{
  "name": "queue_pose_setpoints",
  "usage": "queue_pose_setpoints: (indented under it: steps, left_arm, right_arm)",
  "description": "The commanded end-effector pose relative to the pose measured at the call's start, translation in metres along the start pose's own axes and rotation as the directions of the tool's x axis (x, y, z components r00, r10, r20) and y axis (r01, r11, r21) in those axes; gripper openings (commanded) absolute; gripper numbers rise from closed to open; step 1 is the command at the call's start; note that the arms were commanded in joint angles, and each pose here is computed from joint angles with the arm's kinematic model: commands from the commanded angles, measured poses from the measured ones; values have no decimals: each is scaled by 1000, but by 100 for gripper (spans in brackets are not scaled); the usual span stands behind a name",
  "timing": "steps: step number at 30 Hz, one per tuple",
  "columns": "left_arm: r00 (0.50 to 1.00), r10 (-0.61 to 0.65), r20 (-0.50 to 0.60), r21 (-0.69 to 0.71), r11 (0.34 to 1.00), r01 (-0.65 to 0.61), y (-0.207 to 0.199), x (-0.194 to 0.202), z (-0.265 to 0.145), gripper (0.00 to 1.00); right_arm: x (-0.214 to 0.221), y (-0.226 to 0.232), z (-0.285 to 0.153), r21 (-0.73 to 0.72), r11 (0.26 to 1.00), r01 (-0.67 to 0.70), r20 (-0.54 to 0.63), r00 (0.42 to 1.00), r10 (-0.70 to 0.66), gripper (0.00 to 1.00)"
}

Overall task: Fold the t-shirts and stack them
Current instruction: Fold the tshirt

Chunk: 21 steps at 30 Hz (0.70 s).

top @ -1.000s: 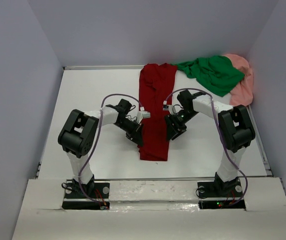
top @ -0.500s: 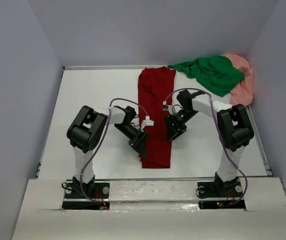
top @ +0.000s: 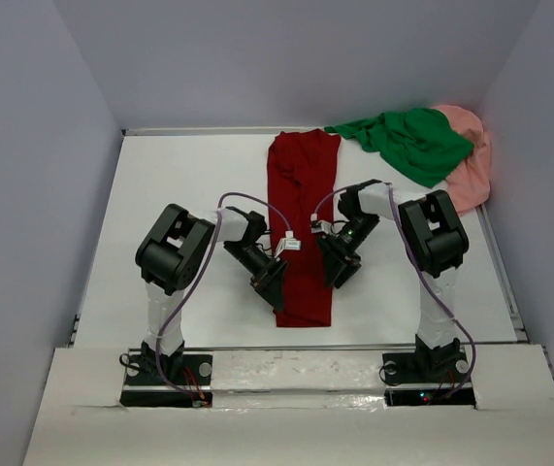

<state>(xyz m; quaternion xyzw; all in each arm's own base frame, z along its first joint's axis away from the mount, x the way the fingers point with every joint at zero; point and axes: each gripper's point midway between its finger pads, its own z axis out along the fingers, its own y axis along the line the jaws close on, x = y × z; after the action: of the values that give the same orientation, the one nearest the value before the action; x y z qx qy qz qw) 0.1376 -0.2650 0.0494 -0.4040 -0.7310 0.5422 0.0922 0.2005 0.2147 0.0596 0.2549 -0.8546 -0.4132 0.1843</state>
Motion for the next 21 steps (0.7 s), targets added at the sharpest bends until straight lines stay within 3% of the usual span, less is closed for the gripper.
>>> queue_pose_setpoints:
  steps: [1,5,7,10,11,14,15,16,20,21]
  left_arm:
    - [1000,19,-14,-14,1000,-19,2,-1,1,97]
    - [1000,16,-6,-42,999,-16,8,-4,2,93]
    - [1000,8,-2,-49,999,-8,8,-5,2,86]
    - [1000,13,-1,-57,998,-13,11,-6,2,62]
    - [1000,11,-1,-57,998,-12,11,-6,2,47]
    - [1000,5,-5,-56,998,-5,13,-4,3,33]
    - [1000,0,-6,-54,999,-1,14,-4,4,22]
    - [1000,-1,-7,-55,998,1,15,-4,4,17]
    - [1000,-3,-10,-51,999,3,15,-2,4,13]
    - [1000,-4,-11,-50,999,4,14,-2,4,21]
  right_arm:
    - [6,27,-7,-51,997,62,9,998,-62,66]
    - [10,32,-6,-26,994,102,0,995,-102,66]
    - [14,34,-6,-11,992,126,-19,992,-127,65]
    - [15,42,-5,-33,988,153,-24,988,-154,60]
    - [14,47,-4,-38,985,168,-20,985,-169,59]
    - [5,51,-7,-21,979,203,29,979,-202,57]
    - [3,56,-12,-2,973,229,51,972,-229,57]
    - [-2,58,-15,16,967,255,71,964,-256,57]
    - [-10,66,-29,90,949,303,110,944,-312,57]
    - [-10,68,-32,102,944,313,117,939,-324,57]
